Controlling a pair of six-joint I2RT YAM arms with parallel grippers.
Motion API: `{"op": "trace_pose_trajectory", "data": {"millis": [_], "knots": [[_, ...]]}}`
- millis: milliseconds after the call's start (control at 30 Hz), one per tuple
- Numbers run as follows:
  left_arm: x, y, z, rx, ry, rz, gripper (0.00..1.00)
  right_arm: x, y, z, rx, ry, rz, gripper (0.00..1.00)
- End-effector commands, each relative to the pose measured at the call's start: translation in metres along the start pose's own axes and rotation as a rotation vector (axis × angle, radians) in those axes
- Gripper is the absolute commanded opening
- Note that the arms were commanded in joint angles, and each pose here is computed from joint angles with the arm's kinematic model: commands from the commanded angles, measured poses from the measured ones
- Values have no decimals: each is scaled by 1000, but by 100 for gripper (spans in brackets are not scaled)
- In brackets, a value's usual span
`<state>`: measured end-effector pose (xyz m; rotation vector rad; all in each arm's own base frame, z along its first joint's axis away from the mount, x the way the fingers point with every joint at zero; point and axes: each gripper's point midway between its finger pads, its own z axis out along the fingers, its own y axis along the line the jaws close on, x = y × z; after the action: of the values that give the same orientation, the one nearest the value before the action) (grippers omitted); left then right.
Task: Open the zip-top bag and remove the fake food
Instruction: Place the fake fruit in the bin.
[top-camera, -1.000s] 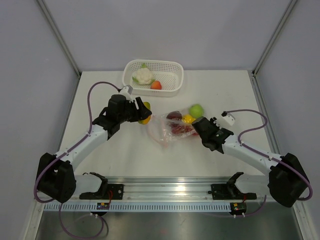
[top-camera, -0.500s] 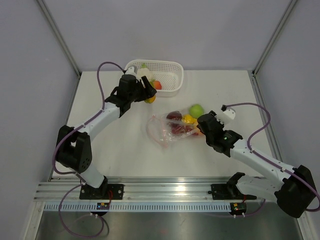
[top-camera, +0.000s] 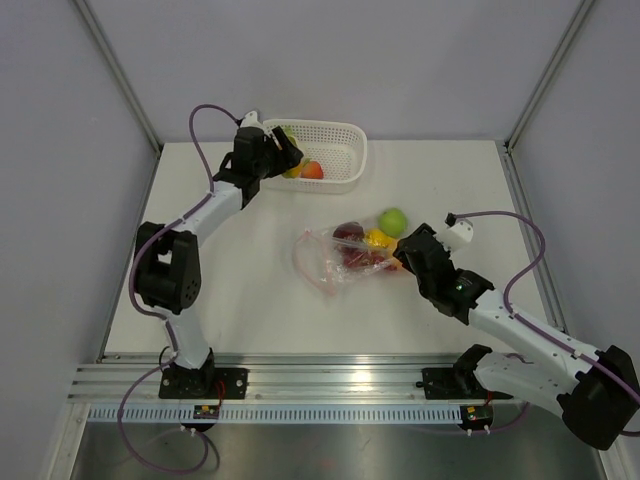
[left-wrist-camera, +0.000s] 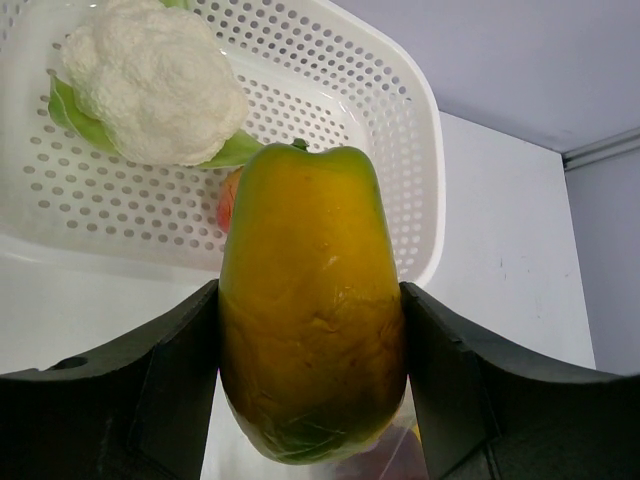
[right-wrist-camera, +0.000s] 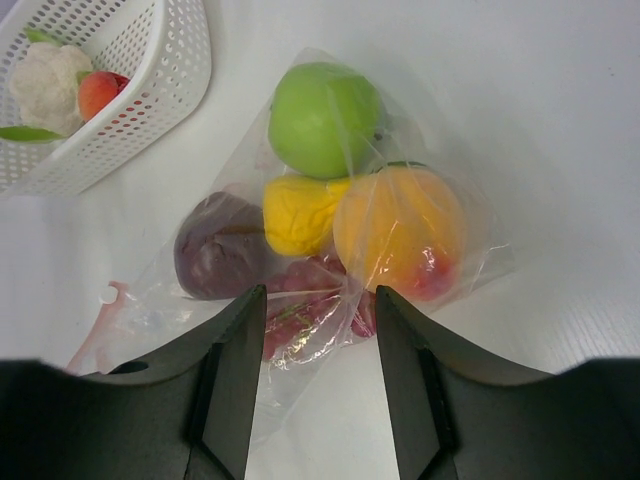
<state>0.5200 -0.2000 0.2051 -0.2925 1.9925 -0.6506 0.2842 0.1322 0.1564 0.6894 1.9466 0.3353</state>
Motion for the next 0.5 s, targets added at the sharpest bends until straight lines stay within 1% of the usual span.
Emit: {"op": "trace_pose_trajectory", "data": {"millis": [0,100,133,233,367,467], "knots": [[-44,-19,9,65,-163,10,61,-6,12,-3,-49,-7,19,55],[-46,-11,22,47,-193,-3,61,-5,12,-2,-53,-1,27,56],[-44,-9,32,44,-188,-7,61,-5,13,-3,-55,0,30,55],[-44,-8,45,47,-193,-38,61,-6,16,-5,-70,7,35,56],[-40,-2,65,59,-211,-113,61,-7,16,-9,-84,7,47,56],[-33,6,82,71,-208,-197,61,-8,17,-11,-101,5,68,57]]}}
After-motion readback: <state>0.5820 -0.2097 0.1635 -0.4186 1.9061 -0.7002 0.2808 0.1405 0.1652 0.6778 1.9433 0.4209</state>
